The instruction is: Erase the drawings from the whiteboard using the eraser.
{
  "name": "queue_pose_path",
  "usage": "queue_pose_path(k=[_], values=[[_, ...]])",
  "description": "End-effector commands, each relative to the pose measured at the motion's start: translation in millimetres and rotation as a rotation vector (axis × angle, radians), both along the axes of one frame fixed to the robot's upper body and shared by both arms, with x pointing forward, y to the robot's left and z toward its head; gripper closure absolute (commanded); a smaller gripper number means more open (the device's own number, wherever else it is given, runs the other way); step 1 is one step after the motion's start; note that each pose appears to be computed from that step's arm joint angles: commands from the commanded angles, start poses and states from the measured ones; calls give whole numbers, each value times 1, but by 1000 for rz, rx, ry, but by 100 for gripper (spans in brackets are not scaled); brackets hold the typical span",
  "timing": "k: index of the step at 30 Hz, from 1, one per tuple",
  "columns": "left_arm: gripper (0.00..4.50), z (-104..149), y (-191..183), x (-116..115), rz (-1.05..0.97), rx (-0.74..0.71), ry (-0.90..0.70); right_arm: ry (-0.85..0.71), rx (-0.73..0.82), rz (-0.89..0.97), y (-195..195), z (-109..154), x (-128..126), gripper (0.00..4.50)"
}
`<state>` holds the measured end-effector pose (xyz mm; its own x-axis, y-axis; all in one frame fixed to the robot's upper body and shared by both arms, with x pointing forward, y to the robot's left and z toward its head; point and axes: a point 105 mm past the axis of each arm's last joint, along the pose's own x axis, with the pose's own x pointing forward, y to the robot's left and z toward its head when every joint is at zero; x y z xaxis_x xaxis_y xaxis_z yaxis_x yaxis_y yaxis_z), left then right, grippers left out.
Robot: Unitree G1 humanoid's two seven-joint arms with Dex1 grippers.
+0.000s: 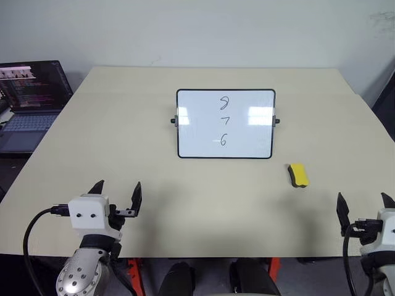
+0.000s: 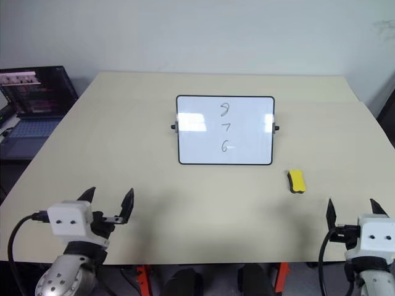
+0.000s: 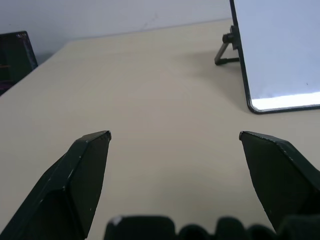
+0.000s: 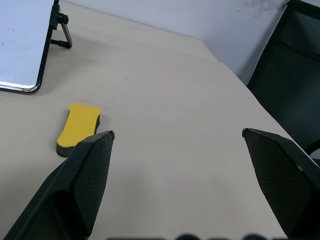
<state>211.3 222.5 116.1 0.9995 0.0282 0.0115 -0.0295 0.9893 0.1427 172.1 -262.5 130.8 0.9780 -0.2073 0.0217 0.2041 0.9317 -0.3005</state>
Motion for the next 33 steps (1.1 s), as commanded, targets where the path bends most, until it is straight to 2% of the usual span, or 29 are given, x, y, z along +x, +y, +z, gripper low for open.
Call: queue_pose_path(k=[1,9,14,20,33], values=[[0,13,-2,-1,-21,11,-50,-46,-46,-17,0,18,-4,2],[0,9,1,-1,-25,18,-31,-29,-41,-22,2,17,-10,2],[0,11,7,-1,-25,32,-42,-12,-10,-44,4,8,-12,2],[0,7,11,7,-27,31,-44,20,41,-78,-3,-13,-6,2],[0,-1,1,22,-77,25,-24,29,86,-54,3,-34,7,2]])
